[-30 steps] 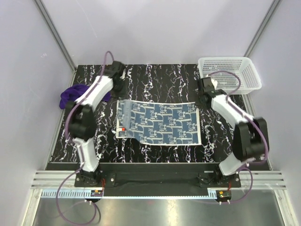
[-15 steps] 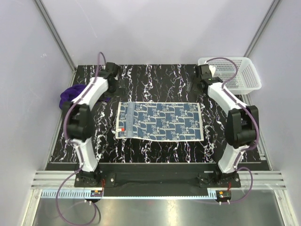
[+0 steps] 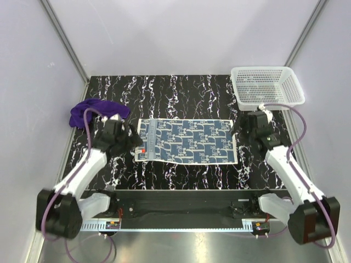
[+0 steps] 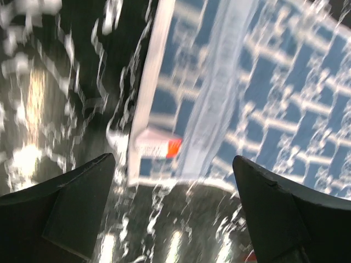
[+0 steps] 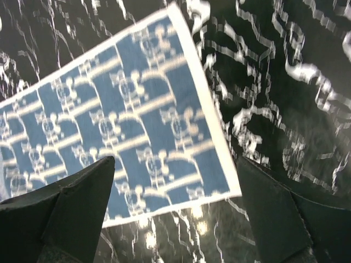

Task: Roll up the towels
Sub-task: Flatten the towel, then roll the towel

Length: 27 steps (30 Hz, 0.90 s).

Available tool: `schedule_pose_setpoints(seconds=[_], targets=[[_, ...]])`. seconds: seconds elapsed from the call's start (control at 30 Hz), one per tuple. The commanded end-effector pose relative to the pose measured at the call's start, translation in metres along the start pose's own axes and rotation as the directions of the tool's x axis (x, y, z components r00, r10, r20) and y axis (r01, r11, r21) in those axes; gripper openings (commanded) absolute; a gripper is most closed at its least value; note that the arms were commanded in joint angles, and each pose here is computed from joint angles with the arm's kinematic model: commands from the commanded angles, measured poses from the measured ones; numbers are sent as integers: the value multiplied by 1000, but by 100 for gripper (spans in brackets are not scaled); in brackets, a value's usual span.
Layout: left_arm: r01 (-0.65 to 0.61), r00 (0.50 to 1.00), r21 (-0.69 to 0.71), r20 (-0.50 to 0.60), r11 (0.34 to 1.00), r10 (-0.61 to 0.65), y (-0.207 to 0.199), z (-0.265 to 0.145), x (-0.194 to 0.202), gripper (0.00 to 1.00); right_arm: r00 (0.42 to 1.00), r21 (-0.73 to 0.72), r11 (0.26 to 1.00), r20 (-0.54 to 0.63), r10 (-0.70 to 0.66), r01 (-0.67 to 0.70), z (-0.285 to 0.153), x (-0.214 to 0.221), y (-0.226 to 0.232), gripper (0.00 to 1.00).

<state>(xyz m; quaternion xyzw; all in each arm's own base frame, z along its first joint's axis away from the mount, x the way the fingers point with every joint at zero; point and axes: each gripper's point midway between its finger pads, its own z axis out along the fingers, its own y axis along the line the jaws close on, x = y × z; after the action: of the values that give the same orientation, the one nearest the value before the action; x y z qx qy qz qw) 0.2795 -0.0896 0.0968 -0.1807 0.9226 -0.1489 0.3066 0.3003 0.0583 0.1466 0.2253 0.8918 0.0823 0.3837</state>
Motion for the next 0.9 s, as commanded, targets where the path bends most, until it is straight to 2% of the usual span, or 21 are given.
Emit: schedule_pose_setpoints(seconds=[0.0, 0.07, 0.1, 0.13, 0.2, 0.23, 0.33, 0.4, 0.5, 0.7, 0.87], targets=[[41, 973, 122, 220, 992, -67, -18, -32, -26, 99, 993, -79, 990, 16, 115, -113, -22, 7, 4, 100], [44, 951, 87, 300, 995, -68, -6, -38, -32, 99, 989, -100, 985, 37, 143, -139, -24, 17, -3, 100], [59, 939, 113, 331, 992, -94, -5, -39, -33, 99, 980, -154, 973, 82, 184, -170, -33, 9, 2, 100], [85, 936, 125, 331, 989, -122, -5, -39, -32, 99, 977, -185, 966, 78, 196, -180, -37, 10, 6, 100], [61, 951, 192, 288, 980, -116, -15, -40, -26, 99, 974, -214, 957, 66, 216, -197, -43, 15, 7, 100], [66, 957, 212, 264, 975, -122, -19, -40, -22, 99, 972, -183, 960, 69, 226, -210, -42, 16, 1, 100], [150, 964, 157, 197, 976, -180, -6, -32, -5, 94, 981, -120, 974, 10, 192, -190, -35, 30, -7, 100], [169, 968, 129, 164, 977, -189, 2, -25, 6, 85, 984, -73, 982, -36, 174, -176, -26, 41, -13, 100], [202, 969, 111, 121, 973, -215, 8, -19, 20, 79, 986, -53, 987, -65, 151, -155, -20, 46, -14, 100], [266, 963, 35, 42, 963, -267, 22, -6, 43, 78, 990, -90, 986, -48, 136, -140, -16, 40, -6, 100], [286, 957, 31, -67, 958, -284, 19, 14, 64, 71, 992, -70, 991, -69, 107, -112, -7, 39, -4, 100]])
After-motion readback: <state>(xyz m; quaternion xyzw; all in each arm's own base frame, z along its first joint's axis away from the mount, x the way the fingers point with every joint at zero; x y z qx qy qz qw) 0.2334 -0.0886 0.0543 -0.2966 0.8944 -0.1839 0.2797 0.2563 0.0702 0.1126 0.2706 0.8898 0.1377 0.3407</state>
